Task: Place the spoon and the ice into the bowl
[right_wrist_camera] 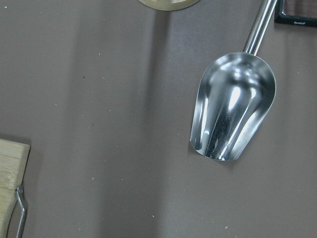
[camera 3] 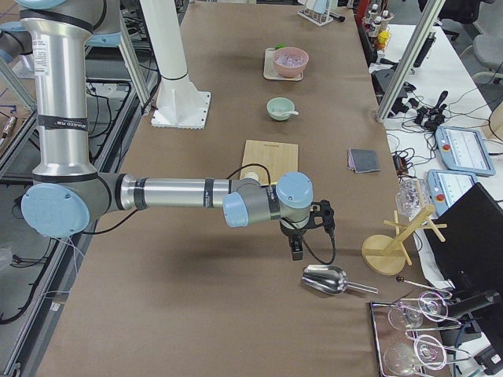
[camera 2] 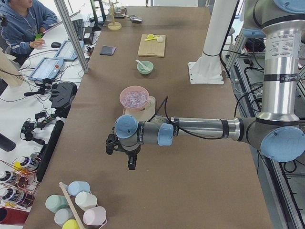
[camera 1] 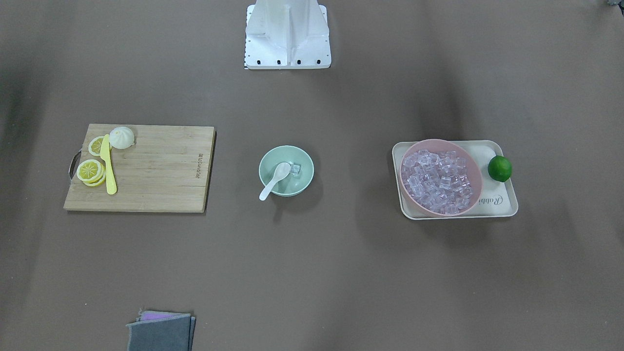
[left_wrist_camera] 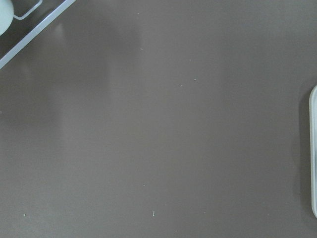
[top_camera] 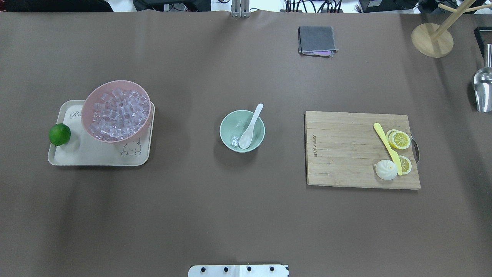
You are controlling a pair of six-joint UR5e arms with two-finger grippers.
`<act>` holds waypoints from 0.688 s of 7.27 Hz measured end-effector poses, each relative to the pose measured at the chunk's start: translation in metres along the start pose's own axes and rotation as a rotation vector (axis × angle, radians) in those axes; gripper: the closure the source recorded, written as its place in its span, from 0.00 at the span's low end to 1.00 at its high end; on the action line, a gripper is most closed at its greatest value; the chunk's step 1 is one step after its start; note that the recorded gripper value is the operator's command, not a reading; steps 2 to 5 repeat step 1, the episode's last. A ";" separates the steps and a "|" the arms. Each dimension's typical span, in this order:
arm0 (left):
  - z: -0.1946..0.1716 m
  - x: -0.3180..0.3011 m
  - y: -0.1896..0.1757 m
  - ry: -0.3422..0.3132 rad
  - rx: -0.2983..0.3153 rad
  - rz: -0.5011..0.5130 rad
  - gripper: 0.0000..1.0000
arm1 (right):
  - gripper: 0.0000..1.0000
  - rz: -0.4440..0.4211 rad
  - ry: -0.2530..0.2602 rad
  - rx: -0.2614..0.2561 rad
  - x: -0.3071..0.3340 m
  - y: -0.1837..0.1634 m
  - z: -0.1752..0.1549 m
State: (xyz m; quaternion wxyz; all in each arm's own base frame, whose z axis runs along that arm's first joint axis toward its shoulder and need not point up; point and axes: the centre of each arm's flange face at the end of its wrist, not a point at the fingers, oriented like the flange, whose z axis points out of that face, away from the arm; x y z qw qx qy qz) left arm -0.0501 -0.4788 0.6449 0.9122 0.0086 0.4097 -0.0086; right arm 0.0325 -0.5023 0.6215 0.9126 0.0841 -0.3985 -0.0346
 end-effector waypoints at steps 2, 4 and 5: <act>-0.002 -0.001 0.000 0.000 0.003 -0.002 0.02 | 0.00 0.002 0.001 0.003 0.001 -0.001 -0.001; -0.002 -0.001 0.000 0.000 0.003 -0.002 0.02 | 0.00 0.002 0.001 0.003 0.001 -0.001 -0.001; -0.002 -0.001 0.000 0.000 0.003 -0.002 0.02 | 0.00 0.002 0.001 0.003 0.001 -0.001 -0.001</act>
